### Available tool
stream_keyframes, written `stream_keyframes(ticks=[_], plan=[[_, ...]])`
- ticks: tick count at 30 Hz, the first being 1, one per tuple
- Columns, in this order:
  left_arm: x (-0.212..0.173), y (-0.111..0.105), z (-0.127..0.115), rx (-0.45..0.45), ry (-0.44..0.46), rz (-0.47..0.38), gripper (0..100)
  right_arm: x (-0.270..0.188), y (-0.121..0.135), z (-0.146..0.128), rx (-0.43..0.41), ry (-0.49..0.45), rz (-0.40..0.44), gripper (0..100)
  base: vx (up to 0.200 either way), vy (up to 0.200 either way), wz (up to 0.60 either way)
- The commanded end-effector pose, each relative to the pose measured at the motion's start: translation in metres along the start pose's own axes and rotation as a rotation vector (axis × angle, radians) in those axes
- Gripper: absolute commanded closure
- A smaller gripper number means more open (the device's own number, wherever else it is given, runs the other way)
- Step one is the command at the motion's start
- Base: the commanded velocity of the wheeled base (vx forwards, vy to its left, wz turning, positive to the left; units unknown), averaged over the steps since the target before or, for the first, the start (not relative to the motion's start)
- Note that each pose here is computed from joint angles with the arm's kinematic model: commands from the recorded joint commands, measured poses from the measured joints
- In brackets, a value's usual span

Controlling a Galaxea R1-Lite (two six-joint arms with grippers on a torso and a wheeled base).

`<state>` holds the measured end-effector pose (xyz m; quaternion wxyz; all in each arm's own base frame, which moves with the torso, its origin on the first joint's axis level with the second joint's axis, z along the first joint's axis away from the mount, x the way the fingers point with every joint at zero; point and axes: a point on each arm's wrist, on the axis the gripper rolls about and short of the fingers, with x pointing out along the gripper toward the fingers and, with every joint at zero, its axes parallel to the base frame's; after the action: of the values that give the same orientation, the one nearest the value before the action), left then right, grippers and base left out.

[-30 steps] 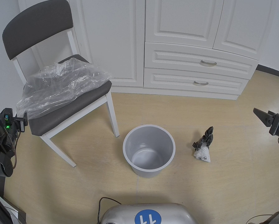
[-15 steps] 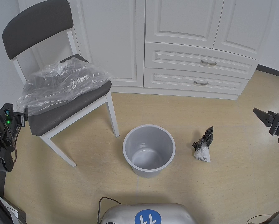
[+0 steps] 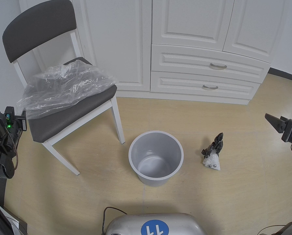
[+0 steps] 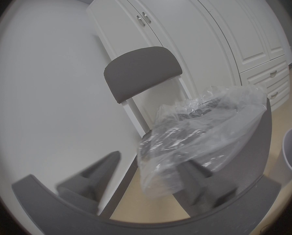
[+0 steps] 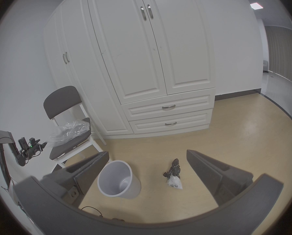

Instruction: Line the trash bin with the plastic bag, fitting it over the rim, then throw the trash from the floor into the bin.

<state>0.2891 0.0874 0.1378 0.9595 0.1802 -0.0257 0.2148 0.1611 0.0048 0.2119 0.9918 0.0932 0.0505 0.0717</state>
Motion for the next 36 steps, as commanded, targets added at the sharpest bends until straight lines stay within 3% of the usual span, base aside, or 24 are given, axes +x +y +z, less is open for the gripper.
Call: stream_keyframes(ticks=[1, 15, 18, 25, 29, 36], plan=[[-0.001, -0.002, 0.001, 0.000, 0.000, -0.007, 100, 0.000, 0.000, 0.000, -0.001, -0.001, 0.003, 0, 0.000, 0.000, 0.00], [-0.019, -0.008, 0.012, -0.047, -0.030, -0.080, 100, -0.001, 0.000, -0.002, -0.011, 0.005, 0.003, 0, 0.000, 0.000, 0.00], [-0.030, -0.009, 0.024, -0.114, -0.079, -0.151, 100, -0.001, 0.002, -0.002, -0.014, 0.003, 0.010, 0, 0.000, 0.000, 0.00], [-0.038, -0.018, 0.032, -0.151, -0.112, -0.233, 100, -0.001, 0.003, -0.002, -0.014, 0.006, 0.019, 0, 0.000, 0.000, 0.00], [-0.037, -0.031, 0.046, -0.277, -0.157, -0.317, 100, 0.000, 0.006, -0.003, -0.014, 0.012, 0.035, 0, 0.000, 0.000, 0.00], [-0.052, -0.061, 0.062, -0.377, -0.183, -0.465, 100, 0.001, 0.008, -0.004, -0.014, 0.016, 0.046, 0, 0.000, 0.000, 0.00]])
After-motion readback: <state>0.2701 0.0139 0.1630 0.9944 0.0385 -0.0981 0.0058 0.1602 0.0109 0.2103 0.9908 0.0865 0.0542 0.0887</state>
